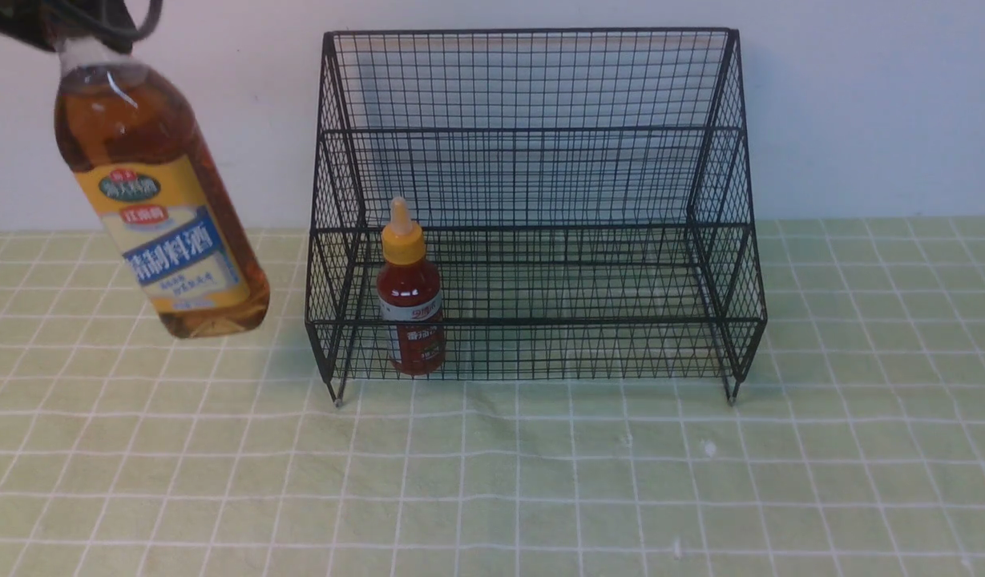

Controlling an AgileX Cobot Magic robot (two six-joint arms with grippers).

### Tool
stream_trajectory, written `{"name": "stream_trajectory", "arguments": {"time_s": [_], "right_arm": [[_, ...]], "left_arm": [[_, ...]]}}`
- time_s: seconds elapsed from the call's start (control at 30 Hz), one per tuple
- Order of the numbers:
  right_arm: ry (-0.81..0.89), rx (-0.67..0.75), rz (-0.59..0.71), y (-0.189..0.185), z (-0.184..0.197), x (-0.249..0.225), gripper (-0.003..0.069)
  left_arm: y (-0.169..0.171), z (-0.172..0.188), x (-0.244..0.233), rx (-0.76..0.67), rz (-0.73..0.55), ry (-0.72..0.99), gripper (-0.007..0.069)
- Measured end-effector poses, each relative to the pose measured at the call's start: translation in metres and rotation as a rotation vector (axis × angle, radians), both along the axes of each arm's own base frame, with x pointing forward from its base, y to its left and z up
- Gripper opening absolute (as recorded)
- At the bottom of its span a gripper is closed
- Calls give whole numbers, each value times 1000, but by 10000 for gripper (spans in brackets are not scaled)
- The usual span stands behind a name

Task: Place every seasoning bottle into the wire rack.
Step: Use the left arm to put the condiment bottle back on the shelf

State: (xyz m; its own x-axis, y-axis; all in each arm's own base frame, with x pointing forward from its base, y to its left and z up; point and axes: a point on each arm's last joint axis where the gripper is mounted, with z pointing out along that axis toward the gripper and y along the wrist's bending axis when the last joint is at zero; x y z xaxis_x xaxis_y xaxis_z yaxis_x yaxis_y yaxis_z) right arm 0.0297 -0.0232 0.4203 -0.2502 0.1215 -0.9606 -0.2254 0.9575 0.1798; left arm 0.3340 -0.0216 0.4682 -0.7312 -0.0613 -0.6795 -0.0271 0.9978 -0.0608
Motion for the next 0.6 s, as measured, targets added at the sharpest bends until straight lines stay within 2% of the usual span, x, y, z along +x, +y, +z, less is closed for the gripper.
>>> {"name": "stream_trajectory", "arguments": {"time_s": [0.3, 0.6], "right_arm": [[-1, 0, 0, 0, 0, 0, -15], [-1, 0, 0, 0, 0, 0, -15]], "left_arm": [[-25, 42, -18, -67, -65, -150, 320], [-64, 54, -21, -110, -183, -275, 320]]}}
